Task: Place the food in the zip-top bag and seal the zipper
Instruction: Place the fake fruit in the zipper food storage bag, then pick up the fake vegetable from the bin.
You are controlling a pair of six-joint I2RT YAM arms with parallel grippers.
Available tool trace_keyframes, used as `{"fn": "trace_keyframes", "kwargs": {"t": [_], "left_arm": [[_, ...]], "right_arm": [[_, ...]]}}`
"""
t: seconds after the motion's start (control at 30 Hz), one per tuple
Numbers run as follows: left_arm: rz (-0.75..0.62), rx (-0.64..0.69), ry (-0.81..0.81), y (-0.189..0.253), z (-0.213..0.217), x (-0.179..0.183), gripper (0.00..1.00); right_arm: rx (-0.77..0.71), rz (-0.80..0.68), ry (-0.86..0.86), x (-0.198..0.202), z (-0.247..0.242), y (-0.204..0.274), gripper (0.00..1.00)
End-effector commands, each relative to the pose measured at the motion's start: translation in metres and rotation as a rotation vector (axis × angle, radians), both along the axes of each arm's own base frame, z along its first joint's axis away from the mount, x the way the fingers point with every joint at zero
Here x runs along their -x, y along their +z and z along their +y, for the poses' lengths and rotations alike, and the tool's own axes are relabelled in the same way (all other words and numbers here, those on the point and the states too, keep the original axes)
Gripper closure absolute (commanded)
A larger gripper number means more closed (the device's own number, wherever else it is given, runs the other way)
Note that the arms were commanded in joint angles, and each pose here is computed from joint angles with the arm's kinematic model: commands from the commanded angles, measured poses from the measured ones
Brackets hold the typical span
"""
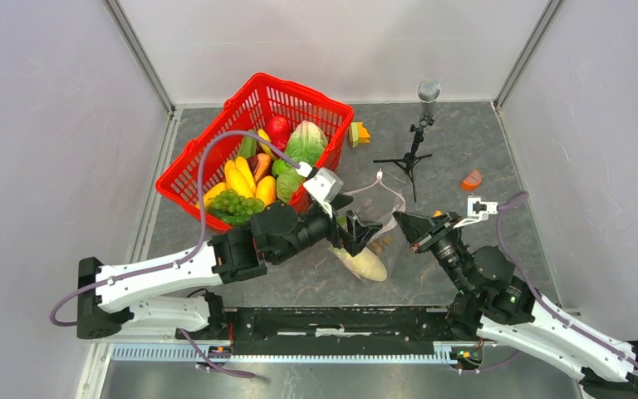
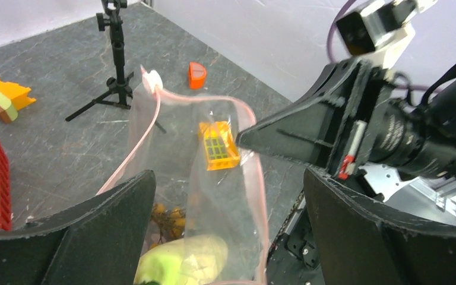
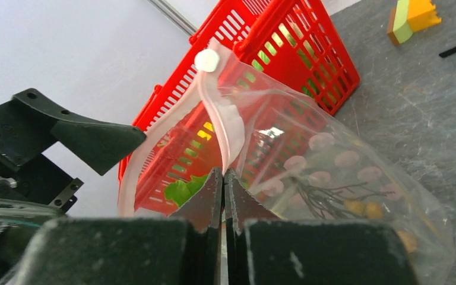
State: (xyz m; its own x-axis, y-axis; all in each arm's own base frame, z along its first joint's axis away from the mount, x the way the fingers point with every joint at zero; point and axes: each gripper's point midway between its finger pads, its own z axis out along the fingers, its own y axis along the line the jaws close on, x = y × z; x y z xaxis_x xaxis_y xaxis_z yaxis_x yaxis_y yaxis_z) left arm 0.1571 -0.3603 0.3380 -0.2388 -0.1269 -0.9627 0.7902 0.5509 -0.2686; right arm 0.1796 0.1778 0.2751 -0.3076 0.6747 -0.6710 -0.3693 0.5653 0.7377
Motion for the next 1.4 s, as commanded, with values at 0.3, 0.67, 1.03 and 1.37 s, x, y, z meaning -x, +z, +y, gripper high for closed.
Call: {"fn": "trace_keyframes", "kwargs": {"t": [0.3,0.67,1.03,1.37], "left_arm": [[0.041,-0.034,0.258,0.030,0.094,-0.012,0.00],[0.073,-0.087,0.325,0.031,0.126,-0.011,0.00],[0.111,-0.174,0.442,0.027,0.124,-0.052,0.00],[0.179,-0.231,0.642,0.019,0.181,-0.128,0.00]], "right_arm": [[0.222,-0.155,0.019,0.008,-0.015,0.083,1.00],[0.220,-0.195,0.049,0.019,-0.023,0.114,0.99],[0.304,-0.220,0.041,0.024,-0.039,0.108,0.98],[0.272,-0.286,0.088,0.031,-0.032,0.114,0.99]]}}
